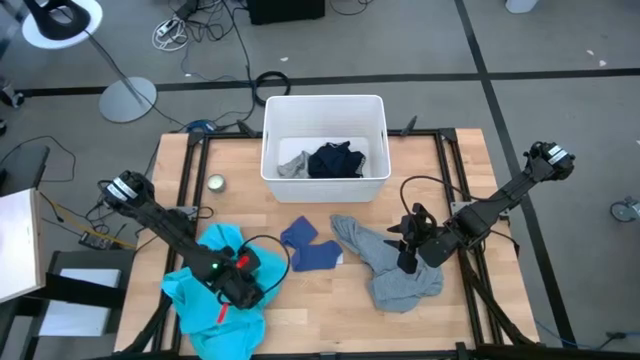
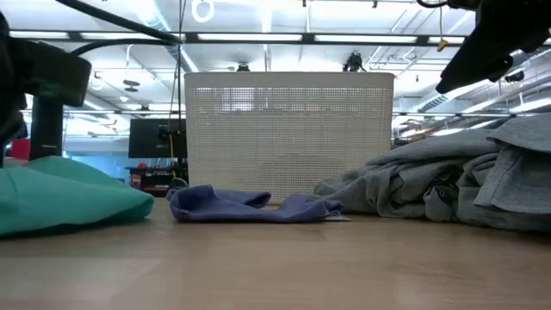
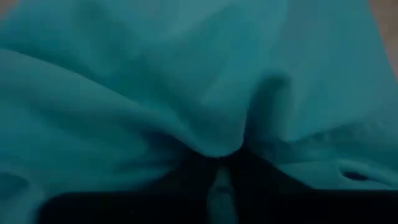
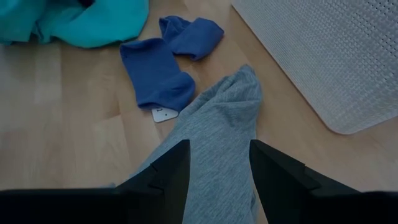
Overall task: Sort clothes
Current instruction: Put the blue shorts into the laundry bin
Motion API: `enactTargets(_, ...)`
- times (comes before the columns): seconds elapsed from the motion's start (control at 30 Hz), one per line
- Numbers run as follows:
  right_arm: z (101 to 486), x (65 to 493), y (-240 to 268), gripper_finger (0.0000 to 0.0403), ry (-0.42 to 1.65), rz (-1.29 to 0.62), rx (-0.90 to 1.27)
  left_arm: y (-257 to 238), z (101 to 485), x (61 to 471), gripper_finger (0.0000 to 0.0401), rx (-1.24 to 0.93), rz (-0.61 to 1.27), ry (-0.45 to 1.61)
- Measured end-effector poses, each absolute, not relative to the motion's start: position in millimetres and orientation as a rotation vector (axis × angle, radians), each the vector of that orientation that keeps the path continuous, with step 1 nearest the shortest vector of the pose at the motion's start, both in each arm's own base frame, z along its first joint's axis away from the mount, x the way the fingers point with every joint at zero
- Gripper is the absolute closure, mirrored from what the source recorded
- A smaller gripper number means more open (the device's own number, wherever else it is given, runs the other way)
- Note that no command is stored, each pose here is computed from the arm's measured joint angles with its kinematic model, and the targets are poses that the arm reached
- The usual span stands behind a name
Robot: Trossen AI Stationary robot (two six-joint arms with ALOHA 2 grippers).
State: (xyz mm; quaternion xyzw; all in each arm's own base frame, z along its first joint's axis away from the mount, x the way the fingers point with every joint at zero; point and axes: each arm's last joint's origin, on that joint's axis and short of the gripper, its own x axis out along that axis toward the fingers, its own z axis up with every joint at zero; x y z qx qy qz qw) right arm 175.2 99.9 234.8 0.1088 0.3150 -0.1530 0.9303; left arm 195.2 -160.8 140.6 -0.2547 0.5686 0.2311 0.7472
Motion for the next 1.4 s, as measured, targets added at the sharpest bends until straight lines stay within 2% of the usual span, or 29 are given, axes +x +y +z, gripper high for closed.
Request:
enactTargets(0.03, 235, 176, 100, 0.0237, 0.641, -0.316, 0.225, -160, 146, 197, 0.0375, -0.551, 0.490, 1.240)
enactTargets(0.13, 235, 176, 99, 0.0238, 0.639, -0.319, 0.220, -157, 168, 203, 0.0393, -0.511, 0.469, 1.233)
enactTargets(0.33, 235, 177, 98, 0.0247, 0.639, -0.325, 0.221, -156, 253, 220, 0.0398, -0.434, 0.437, 1.093)
enactTargets(0.47, 235, 177, 98, 0.0252, 0.641, -0.326, 0.216, -155, 319, 227, 0.0399, -0.380, 0.399, 0.948)
enactTargets(0.67, 235, 177, 98, 0.0252, 0.643, -0.320, 0.201, -141, 397, 231, 0.0400, -0.282, 0.357, 0.734)
enactTargets(0.9, 235, 177, 98, 0.0254, 0.644, -0.320, 0.199, -89, 466, 245, 0.0401, -0.173, 0.367, 0.514)
enactTargets(1.17, 235, 177, 98, 0.0254, 0.646, -0.316, 0.183, -18, 539, 253, 0.0401, -0.002, 0.497, 0.118)
enactTargets(1.4, 235, 177, 98, 0.0256, 0.645, -0.316, 0.179, 37, 568, 251, 0.0401, 0.101, 0.666, -0.113)
